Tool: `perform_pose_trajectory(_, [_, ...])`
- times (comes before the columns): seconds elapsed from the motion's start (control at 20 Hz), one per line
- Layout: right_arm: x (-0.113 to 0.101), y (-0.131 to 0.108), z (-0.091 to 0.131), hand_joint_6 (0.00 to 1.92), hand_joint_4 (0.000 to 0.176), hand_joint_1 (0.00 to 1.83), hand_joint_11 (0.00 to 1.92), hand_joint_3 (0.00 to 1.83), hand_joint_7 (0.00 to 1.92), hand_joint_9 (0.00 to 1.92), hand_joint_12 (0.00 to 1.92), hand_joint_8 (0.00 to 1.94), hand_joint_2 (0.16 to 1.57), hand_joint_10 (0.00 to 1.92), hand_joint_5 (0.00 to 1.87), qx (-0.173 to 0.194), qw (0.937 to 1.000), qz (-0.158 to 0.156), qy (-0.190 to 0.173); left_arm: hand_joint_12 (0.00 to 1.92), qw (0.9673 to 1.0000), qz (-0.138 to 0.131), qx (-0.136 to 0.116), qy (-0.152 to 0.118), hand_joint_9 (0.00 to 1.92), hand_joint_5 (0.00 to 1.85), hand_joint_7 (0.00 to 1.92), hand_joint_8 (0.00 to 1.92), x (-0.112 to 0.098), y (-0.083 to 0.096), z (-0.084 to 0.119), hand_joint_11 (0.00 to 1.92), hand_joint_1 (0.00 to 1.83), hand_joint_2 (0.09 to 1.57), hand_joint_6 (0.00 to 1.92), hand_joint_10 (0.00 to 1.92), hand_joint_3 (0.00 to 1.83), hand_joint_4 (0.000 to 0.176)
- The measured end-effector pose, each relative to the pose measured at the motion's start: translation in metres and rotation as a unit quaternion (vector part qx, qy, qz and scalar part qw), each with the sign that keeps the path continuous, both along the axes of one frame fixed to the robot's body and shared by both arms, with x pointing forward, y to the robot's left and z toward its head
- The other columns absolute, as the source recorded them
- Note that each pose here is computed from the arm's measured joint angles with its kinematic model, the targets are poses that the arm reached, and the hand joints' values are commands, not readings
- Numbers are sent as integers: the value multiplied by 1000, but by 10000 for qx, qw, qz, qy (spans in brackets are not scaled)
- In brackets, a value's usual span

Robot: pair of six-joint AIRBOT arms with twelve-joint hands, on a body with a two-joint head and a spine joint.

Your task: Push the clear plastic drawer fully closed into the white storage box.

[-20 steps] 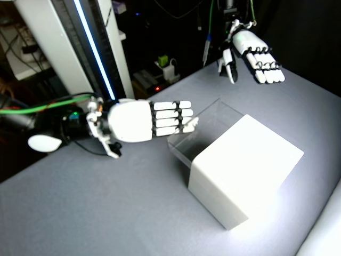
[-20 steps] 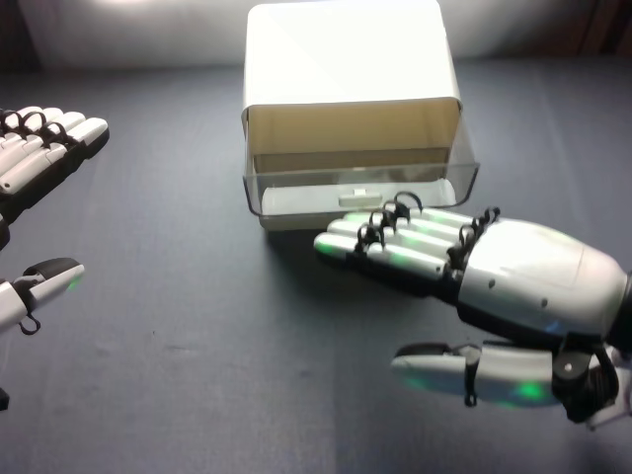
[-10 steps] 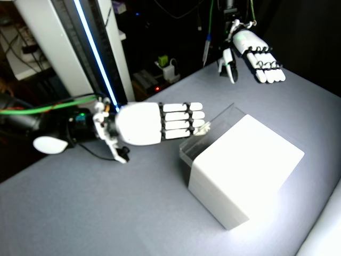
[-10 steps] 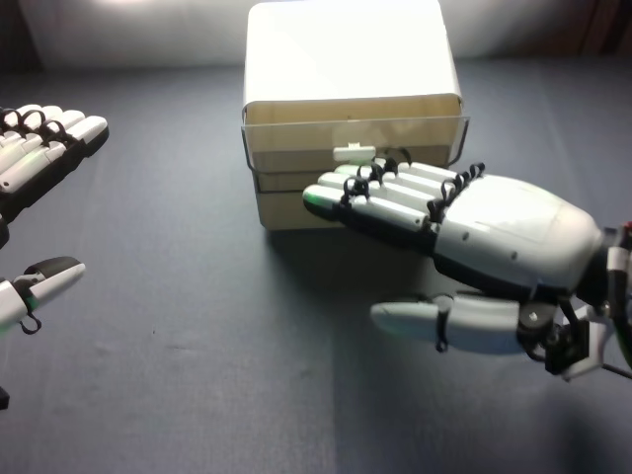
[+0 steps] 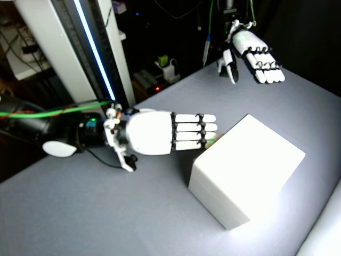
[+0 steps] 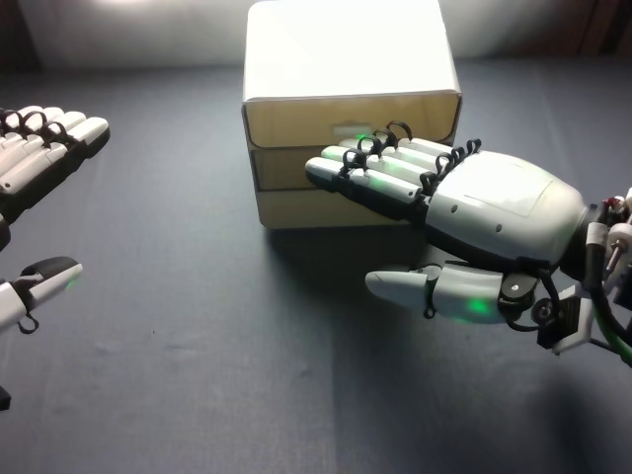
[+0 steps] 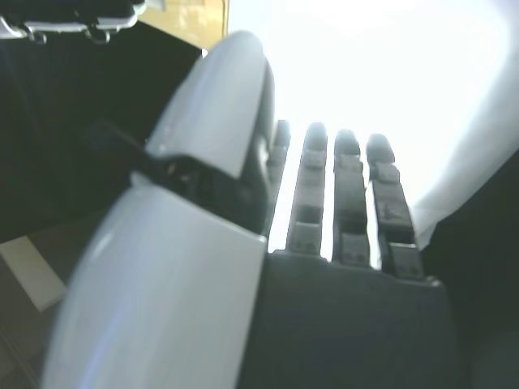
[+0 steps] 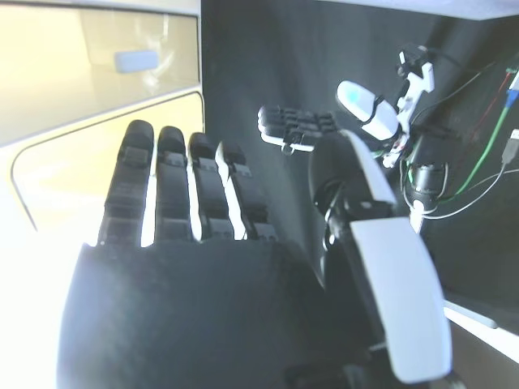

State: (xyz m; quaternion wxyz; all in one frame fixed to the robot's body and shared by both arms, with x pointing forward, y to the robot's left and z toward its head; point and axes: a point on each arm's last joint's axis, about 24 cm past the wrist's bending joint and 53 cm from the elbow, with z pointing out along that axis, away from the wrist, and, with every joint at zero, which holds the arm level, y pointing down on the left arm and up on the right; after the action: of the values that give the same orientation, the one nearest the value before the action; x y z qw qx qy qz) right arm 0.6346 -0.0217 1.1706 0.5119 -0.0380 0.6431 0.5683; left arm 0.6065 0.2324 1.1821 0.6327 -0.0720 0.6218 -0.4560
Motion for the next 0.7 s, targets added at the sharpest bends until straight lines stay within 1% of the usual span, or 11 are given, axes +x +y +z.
perform_pose_trajectory(0.05, [-4,4,0,0,0,322,0,2,0,0,0,0,1427,0,0,19,10000,55,36,0,10000,4,-11,-11,0,0,0,0,0,0,1,0,824,1370,0,0,2,0])
perform_pose_trajectory(0.15, [-14,11,1,0,0,259,35,0,0,0,21,0,1419,0,0,47,9997,243,81,0,10000,0,-7,-25,0,0,0,0,-1,1,1,0,807,1367,0,0,1,0])
perform_pose_trajectory(0.2, [-19,15,3,0,26,253,21,0,0,0,17,0,1409,0,0,76,9994,340,59,0,10000,5,2,-12,0,0,0,0,-1,1,0,0,795,1370,0,0,2,0])
perform_pose_trajectory(0.25, [-25,17,6,0,19,246,11,0,0,0,15,0,1400,0,0,136,9989,437,47,0,10000,20,3,2,0,0,0,0,-1,2,-1,0,794,1371,0,0,2,0])
perform_pose_trajectory(0.3, [-30,19,10,0,0,276,9,0,0,0,18,0,1410,0,0,194,9984,529,0,0,10000,24,-7,-8,0,0,0,0,-1,2,0,0,778,1373,0,0,3,0])
perform_pose_trajectory(0.35, [-37,20,14,0,0,286,13,3,0,0,22,0,1421,0,0,228,9977,630,-39,0,10000,27,-12,-17,0,0,0,0,-1,2,0,0,781,1370,0,0,1,0])
perform_pose_trajectory(0.4, [-42,18,16,0,0,355,30,0,0,0,39,0,1415,0,0,262,9973,684,-62,0,10000,38,-14,-12,0,0,0,0,-1,3,0,0,778,1369,0,0,0,0])
perform_pose_trajectory(0.5, [-50,9,16,0,0,341,10,2,0,18,48,0,1420,6,0,225,9969,753,-55,0,10000,41,-23,-17,0,0,0,0,-1,3,0,0,765,1372,0,0,2,0])
perform_pose_trajectory(0.55, [-52,1,14,0,0,338,1,0,0,42,152,0,1421,6,0,208,9970,740,-32,0,10000,45,-24,-17,0,0,0,0,-1,3,0,0,762,1372,0,0,1,0])
perform_pose_trajectory(0.6, [-54,-6,14,0,0,314,0,0,5,93,386,0,1423,11,0,207,9973,706,11,0,10000,46,-23,-12,0,0,0,0,-3,4,-1,0,762,1373,0,0,2,0])
perform_pose_trajectory(0.7, [-62,-21,18,0,0,357,0,1,0,13,264,0,1433,1,0,281,9974,663,-3,0,10000,34,-58,-35,0,0,0,0,-5,3,0,0,763,1373,0,0,1,0])
